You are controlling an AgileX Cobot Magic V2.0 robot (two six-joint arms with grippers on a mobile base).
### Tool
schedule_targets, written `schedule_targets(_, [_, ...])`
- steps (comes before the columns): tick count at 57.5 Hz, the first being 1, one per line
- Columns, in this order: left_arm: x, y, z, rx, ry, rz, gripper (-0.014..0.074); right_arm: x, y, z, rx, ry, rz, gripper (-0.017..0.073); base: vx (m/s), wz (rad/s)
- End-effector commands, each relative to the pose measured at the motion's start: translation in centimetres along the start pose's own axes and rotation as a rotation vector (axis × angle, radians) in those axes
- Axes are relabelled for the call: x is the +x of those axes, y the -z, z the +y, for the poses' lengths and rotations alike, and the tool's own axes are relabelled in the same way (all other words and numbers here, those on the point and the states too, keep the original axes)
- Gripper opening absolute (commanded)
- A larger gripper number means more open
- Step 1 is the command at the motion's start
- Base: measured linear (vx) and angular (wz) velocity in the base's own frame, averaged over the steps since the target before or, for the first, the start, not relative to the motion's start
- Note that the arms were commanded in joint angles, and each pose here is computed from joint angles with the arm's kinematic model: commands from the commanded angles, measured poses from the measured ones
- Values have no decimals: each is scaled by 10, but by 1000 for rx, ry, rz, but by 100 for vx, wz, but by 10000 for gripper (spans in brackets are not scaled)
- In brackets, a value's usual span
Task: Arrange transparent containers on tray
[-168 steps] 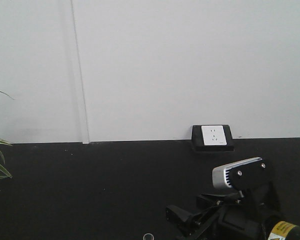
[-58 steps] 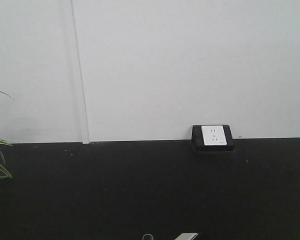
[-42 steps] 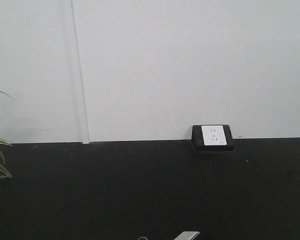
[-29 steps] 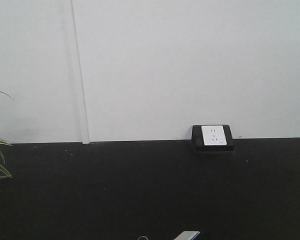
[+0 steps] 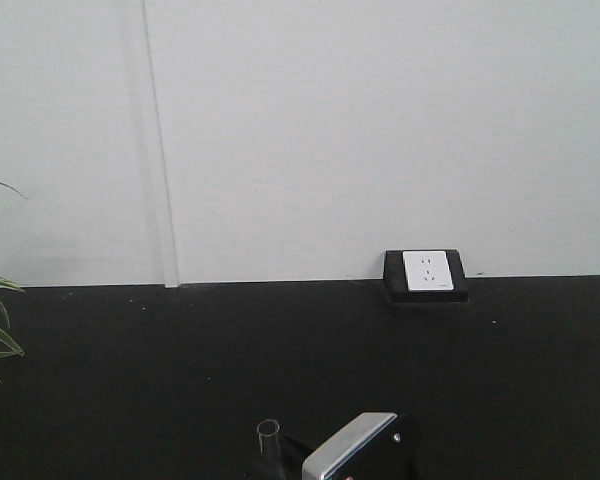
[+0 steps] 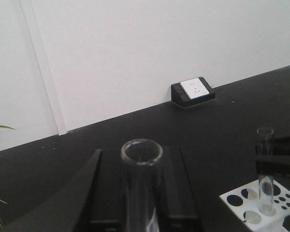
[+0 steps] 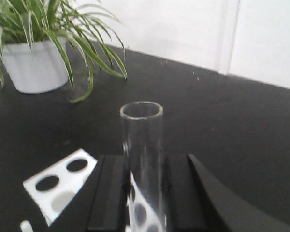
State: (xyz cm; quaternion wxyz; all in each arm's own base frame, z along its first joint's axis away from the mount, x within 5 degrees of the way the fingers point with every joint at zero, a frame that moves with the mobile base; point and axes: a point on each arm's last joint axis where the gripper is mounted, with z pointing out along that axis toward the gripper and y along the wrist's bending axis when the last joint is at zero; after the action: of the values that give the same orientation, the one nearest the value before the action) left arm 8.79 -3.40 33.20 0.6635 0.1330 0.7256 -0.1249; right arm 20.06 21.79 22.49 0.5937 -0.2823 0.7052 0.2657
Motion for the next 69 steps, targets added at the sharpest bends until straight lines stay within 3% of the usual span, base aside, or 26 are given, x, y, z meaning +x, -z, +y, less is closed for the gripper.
schedule_targets(1, [-16, 2, -2, 18, 3, -109, 167, -38, 7, 2, -10, 3, -165, 223, 0, 0])
schedule_targets(44, [-16, 2, -2, 18, 3, -109, 167, -97, 62, 3, -18, 23, -322, 224, 0, 0])
schedule_targets(55, [-16, 2, -2, 18, 3, -109, 167, -126, 64, 5, -16, 70, -322, 229, 0, 0])
schedule_targets(69, [-16, 2, -2, 18, 3, -109, 167, -134, 64, 5, -18, 71, -318, 230, 0, 0])
